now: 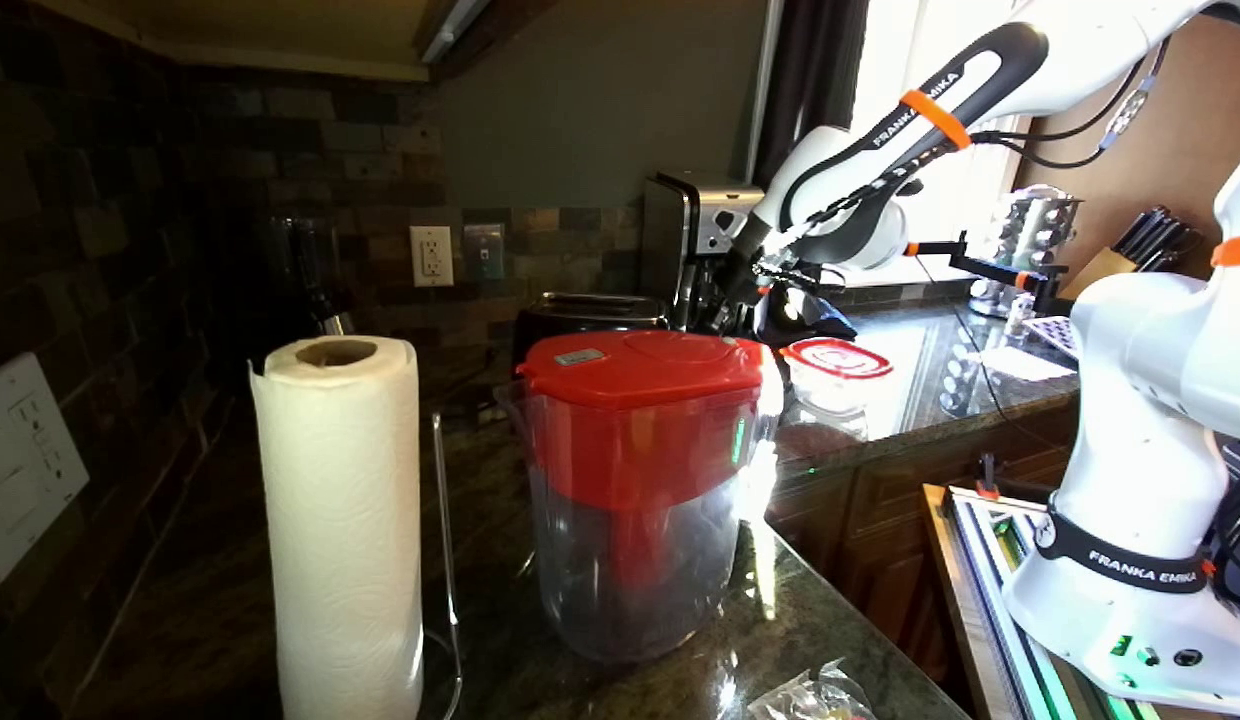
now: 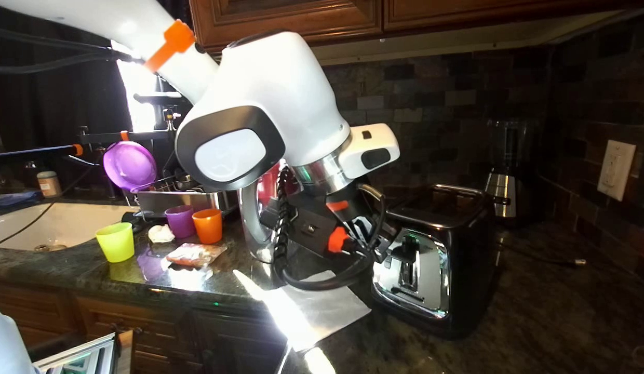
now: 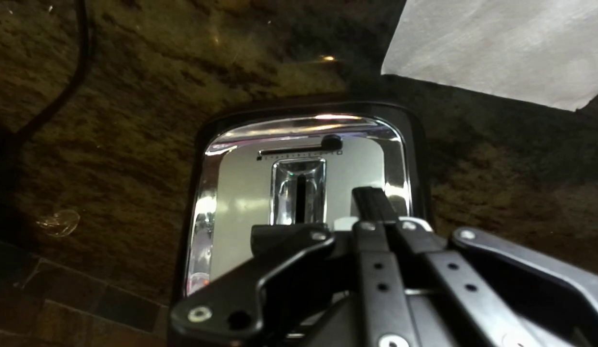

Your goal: Press a button on the toaster.

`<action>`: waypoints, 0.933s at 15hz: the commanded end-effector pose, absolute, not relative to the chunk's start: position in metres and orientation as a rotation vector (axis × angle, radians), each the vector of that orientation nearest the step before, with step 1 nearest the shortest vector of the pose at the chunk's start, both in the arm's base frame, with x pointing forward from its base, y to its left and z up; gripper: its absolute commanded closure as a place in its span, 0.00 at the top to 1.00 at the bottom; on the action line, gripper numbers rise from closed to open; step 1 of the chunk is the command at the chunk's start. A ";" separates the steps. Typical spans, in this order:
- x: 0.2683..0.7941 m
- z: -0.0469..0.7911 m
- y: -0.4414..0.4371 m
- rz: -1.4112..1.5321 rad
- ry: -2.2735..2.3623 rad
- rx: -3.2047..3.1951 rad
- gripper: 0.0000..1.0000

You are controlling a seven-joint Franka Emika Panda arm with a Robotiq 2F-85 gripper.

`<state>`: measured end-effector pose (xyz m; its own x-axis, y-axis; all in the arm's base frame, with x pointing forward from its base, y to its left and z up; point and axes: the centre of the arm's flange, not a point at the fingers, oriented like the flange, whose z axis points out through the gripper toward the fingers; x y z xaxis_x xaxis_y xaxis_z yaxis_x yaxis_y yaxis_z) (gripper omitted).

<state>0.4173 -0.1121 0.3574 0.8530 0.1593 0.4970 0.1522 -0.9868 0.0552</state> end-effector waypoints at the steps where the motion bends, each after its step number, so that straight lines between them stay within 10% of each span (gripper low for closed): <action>1: 0.424 0.350 -0.115 0.809 0.239 3.029 0.00; 14: 0.433 0.349 -0.116 0.812 0.236 3.045 0.00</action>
<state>0.4258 -0.1111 0.3571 0.8525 0.1408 0.5034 0.1431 -0.9891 0.0343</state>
